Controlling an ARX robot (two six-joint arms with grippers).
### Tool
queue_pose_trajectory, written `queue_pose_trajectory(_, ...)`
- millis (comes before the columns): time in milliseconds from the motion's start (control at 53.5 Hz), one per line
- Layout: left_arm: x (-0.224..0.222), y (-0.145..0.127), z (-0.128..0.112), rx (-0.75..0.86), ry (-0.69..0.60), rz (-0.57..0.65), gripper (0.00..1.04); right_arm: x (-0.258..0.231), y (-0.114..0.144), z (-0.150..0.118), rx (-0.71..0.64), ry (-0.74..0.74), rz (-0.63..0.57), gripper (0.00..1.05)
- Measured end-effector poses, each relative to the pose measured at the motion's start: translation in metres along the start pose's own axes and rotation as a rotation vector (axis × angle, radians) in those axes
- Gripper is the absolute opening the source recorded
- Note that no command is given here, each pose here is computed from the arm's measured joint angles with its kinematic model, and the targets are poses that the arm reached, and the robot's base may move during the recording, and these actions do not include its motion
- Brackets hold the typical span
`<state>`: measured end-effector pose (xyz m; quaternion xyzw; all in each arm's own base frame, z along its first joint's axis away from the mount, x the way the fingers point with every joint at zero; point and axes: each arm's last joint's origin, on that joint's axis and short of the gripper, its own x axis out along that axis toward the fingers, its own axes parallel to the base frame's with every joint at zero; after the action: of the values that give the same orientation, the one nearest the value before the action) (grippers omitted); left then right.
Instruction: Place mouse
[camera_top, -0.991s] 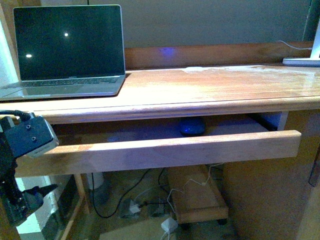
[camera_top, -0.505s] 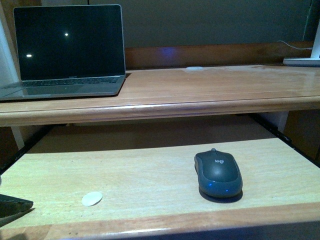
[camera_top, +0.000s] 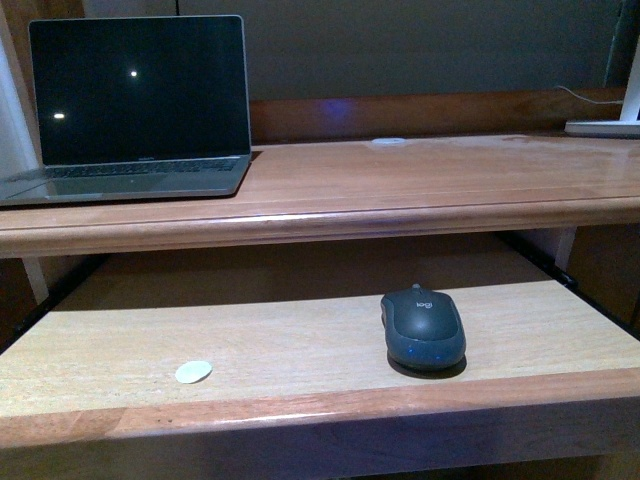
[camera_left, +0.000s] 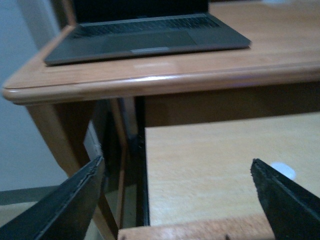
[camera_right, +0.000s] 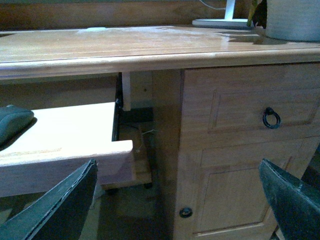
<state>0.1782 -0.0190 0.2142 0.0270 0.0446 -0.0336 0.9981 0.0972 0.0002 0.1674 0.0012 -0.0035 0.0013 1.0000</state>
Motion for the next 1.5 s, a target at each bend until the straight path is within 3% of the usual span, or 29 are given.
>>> queue_pose_trajectory(75,-0.008,0.002,-0.01,-0.027,-0.069,0.057,0.7,0.0,0.0,0.0,0.0,0.0,-0.001,0.97)
queue_pose_trajectory(206,-0.021,0.009,-0.023,-0.041,-0.084,0.038,0.39,0.0,0.0,0.0,0.0,0.0,0.0,0.97)
queue_pose_trajectory(449,-0.034,0.014,-0.033,-0.047,-0.085,0.064,0.02,0.0,0.0,0.0,0.001,0.001,0.002,0.97)
queue_pose_trajectory(561,-0.039,0.014,-0.038,-0.049,-0.082,0.063,0.03,0.008,0.005,0.003,0.048,0.087,0.074,0.97)
queue_pose_trajectory(767,-0.046,0.013,-0.043,-0.049,-0.084,0.063,0.03,0.051,0.024,0.05,0.096,0.035,0.108,0.97)
queue_pose_trajectory(935,-0.05,0.012,-0.051,-0.049,-0.09,0.062,0.03,0.096,0.062,0.083,0.095,0.05,0.198,0.97)
queue_pose_trajectory(1160,-0.058,0.012,-0.051,-0.048,-0.097,0.064,0.03,0.115,0.138,0.078,-0.095,0.21,0.478,0.97)
queue_pose_trajectory(1496,-0.064,0.011,-0.052,-0.048,-0.099,0.063,0.03,0.138,0.189,0.071,-0.156,0.28,0.48,0.97)
